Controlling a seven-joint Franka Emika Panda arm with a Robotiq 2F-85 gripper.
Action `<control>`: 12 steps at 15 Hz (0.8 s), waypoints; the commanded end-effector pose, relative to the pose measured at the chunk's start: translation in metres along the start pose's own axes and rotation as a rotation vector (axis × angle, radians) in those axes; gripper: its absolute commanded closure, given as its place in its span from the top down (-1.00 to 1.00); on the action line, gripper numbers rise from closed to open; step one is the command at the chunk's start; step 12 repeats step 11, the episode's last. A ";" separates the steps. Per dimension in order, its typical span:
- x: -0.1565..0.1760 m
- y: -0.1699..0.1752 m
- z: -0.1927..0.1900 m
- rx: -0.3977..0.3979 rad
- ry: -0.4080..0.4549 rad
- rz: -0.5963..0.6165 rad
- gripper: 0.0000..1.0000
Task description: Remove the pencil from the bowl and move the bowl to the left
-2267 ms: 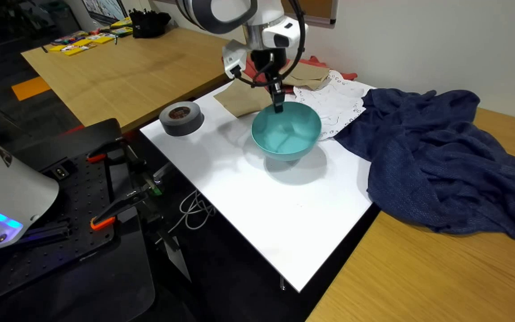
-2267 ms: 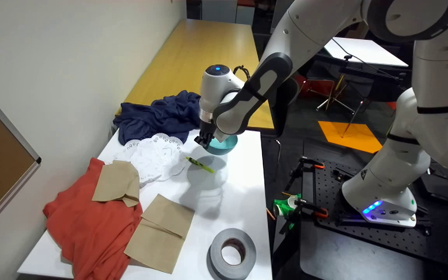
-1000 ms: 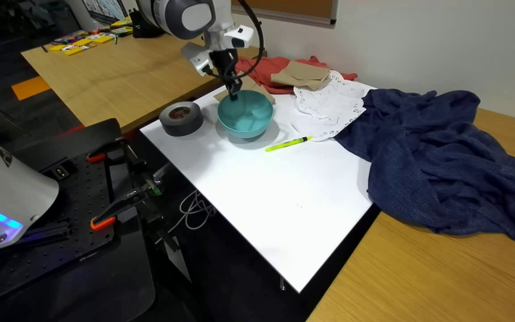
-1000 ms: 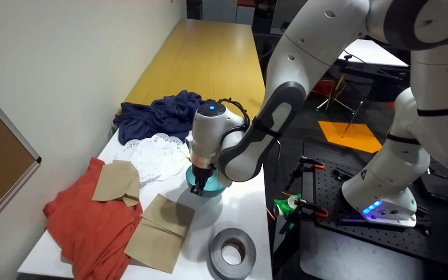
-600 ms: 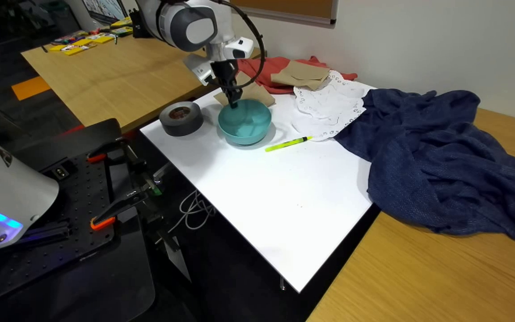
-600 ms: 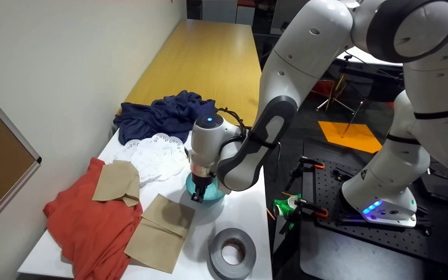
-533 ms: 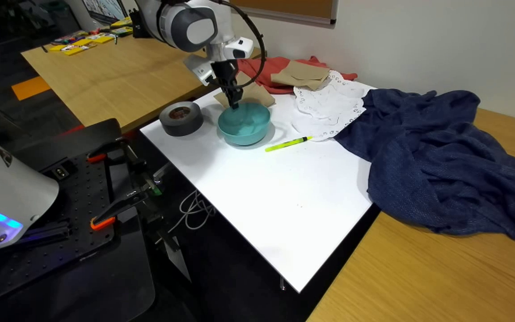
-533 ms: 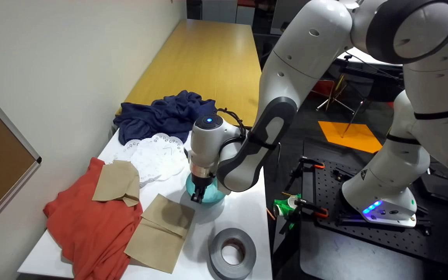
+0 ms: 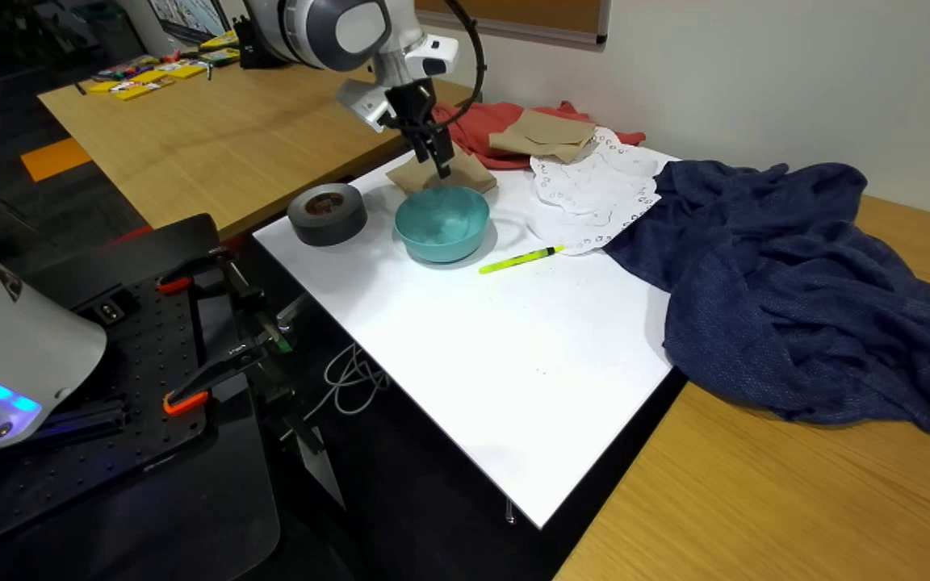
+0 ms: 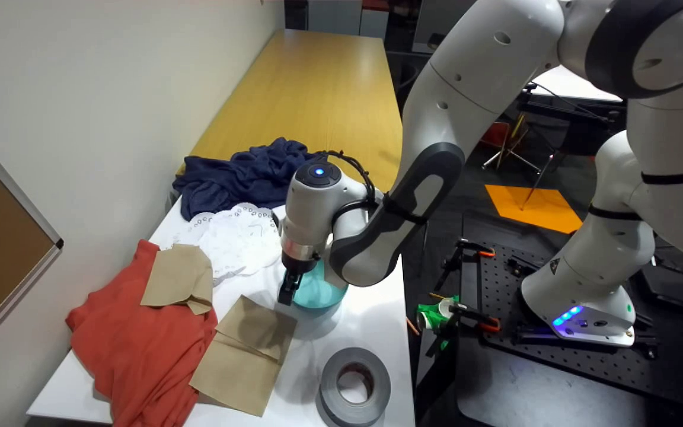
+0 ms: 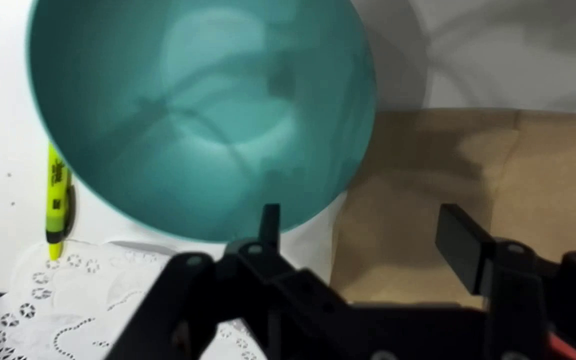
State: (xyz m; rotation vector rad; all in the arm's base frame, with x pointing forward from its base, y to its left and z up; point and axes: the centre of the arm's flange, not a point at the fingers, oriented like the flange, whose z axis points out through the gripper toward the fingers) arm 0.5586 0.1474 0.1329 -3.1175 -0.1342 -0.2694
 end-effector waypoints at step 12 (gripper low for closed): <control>0.000 0.020 -0.064 -0.030 0.073 0.021 1.00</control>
